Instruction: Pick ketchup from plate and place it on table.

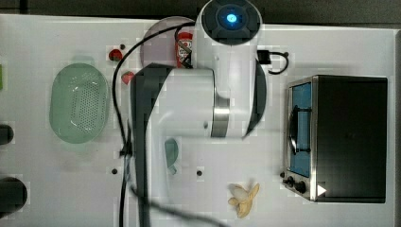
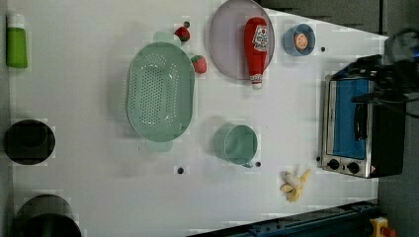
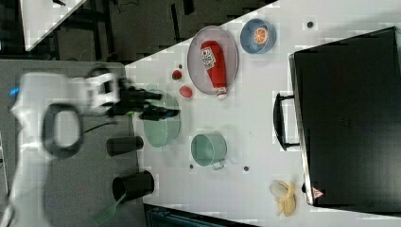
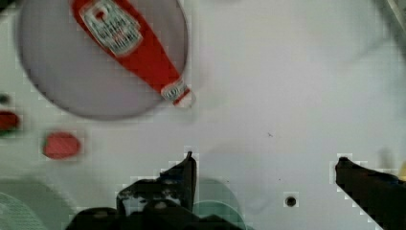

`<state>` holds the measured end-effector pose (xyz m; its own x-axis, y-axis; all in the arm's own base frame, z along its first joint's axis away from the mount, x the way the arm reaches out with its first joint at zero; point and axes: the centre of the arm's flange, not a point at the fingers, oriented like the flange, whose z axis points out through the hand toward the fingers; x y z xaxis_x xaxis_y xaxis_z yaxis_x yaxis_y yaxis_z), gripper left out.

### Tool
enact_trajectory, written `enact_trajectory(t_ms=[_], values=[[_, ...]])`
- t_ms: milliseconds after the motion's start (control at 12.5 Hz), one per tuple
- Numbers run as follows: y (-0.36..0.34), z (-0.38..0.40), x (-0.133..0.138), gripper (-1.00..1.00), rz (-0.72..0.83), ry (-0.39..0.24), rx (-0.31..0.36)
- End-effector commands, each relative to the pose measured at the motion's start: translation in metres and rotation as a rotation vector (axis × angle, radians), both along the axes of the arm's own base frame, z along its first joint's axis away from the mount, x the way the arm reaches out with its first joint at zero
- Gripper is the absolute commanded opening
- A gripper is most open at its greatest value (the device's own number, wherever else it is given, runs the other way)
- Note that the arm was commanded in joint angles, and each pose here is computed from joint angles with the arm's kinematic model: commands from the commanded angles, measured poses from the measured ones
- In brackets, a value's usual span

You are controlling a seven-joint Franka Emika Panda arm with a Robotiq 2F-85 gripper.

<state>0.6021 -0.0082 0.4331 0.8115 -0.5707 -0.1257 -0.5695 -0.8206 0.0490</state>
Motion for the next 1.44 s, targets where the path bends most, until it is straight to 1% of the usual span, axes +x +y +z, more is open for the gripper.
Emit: enact_trajectory(t_ms=[80,240,400,640,800,1120,1280,1440], values=[[0.027,-0.037,0.008,1.00,0.268,-0.006,0.049],[0.031,-0.067,0.020,1.00,0.377,-0.027,0.066],[0.035,-0.096,0.027,1.00,0.428,-0.036,0.076],[0.044,-0.138,0.038,1.00,0.445,-0.044,0.077],[0.050,-0.162,0.051,1.00,0.465,-0.074,0.072],[0.057,-0.202,0.081,1.00,0.514,-0.115,0.032],[0.058,-0.216,0.099,1.00,0.523,-0.163,0.019],[0.059,-0.232,0.109,1.00,0.524,-0.182,0.018]])
